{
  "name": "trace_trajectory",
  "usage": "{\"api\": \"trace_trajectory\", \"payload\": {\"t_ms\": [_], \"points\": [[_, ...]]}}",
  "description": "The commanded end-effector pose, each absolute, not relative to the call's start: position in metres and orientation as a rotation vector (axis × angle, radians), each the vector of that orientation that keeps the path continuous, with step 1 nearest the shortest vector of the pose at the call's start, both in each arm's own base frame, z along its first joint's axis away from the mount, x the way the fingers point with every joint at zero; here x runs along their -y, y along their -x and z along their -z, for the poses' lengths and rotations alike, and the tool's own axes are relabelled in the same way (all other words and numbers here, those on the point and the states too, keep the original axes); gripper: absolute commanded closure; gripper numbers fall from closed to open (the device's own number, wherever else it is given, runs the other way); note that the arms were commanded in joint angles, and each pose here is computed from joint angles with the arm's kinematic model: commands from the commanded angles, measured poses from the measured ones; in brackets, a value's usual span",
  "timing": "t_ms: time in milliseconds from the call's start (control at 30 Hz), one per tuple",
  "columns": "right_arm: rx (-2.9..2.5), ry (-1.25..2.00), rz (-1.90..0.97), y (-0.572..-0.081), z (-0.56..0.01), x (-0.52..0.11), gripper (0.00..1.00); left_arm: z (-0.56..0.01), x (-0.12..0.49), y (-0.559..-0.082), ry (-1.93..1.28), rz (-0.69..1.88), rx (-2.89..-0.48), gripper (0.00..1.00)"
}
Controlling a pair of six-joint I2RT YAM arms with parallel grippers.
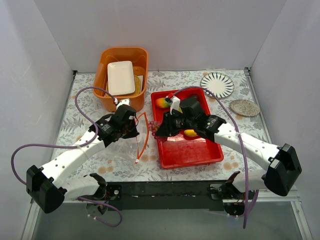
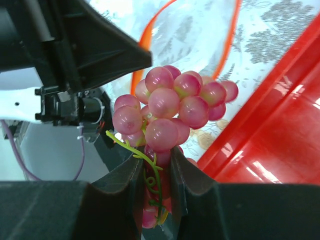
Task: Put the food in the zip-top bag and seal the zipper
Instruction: Place the fake fruit in the zipper food storage bag.
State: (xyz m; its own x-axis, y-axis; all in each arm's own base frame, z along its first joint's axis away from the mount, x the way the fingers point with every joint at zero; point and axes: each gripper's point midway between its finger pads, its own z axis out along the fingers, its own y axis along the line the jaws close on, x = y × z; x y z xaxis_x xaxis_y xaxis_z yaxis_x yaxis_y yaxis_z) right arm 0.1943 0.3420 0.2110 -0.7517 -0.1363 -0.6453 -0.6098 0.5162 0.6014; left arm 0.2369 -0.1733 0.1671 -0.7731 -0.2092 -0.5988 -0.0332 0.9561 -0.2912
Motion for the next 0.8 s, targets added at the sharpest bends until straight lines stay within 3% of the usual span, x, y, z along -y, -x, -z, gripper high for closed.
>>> {"api": "trace_trajectory", "payload": {"t_ms": [0, 767], "points": [[-2.167, 0.676, -1.287, -0.181, -0.225, -0.361, 0.76, -0.18, 0.181, -0.242, 0.186, 0.411, -2.405, 0.99], [-2.198, 0.599, -1.452, -0.198, -0.192, -0.419, 0.77, -0.199, 0.182, -0.23, 0.197, 0.501, -2.379, 0.99]]}}
